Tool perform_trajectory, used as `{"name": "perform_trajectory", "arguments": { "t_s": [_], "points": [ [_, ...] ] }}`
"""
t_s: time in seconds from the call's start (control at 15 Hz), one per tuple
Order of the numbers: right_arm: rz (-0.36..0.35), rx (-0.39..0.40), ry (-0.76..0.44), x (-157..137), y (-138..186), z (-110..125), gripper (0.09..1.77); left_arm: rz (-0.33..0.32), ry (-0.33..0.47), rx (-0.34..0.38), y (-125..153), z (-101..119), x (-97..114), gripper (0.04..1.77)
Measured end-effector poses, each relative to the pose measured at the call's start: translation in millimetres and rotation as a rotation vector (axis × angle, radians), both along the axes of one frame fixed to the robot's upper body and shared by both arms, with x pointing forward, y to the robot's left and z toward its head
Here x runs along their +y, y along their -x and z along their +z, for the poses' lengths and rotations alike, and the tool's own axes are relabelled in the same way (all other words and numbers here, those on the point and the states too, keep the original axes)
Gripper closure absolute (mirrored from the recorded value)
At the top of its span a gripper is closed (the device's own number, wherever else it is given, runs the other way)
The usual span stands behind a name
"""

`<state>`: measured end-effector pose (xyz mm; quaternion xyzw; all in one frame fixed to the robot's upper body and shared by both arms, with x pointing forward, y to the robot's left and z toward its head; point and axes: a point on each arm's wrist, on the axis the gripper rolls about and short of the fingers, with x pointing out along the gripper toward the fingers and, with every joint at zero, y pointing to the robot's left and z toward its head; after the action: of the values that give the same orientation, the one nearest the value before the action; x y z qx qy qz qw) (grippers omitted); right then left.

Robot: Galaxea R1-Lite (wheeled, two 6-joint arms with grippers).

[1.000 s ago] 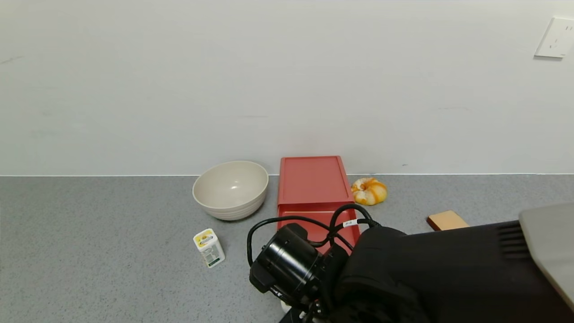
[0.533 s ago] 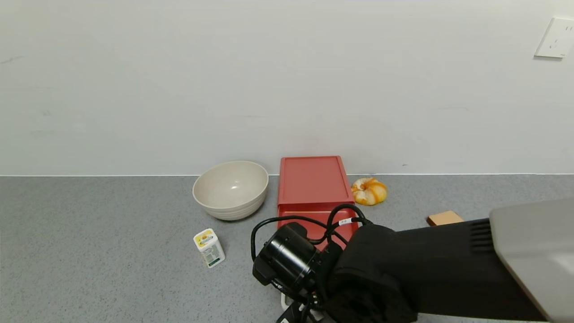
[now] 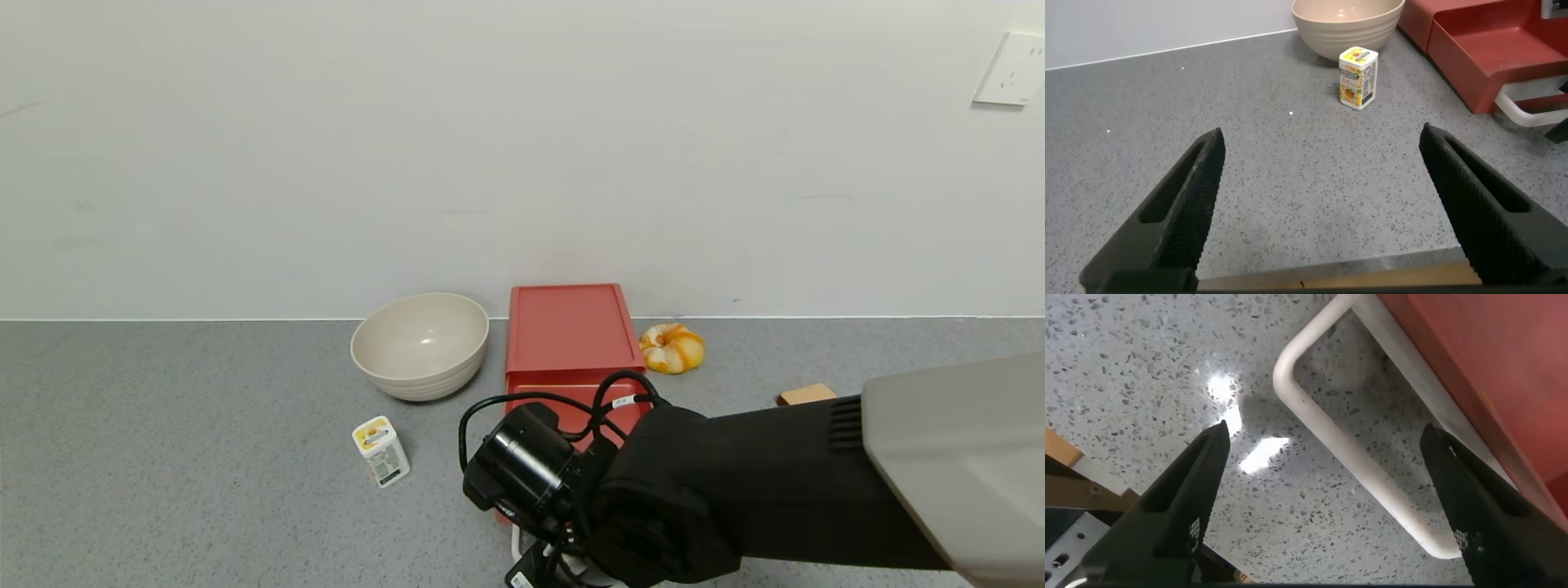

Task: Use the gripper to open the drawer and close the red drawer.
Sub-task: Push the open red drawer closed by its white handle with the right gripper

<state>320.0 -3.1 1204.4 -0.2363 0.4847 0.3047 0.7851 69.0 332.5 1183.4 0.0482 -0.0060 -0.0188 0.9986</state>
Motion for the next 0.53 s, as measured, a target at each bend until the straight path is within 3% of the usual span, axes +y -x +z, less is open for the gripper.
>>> {"name": "perform_trajectory", "arguments": {
  "t_s": [0.27,0.53],
  "points": [
    [0.038,-0.01,0.017,-1.5,-3.2,-1.1,0.15,0.0,0.0,0.0,0.0,0.0,0.0,0.09],
    [0.128,0.005,0.014,-2.6,-3.8,0.4,0.15,0.0,0.0,0.0,0.0,0.0,0.0,0.09]
  ]
}}
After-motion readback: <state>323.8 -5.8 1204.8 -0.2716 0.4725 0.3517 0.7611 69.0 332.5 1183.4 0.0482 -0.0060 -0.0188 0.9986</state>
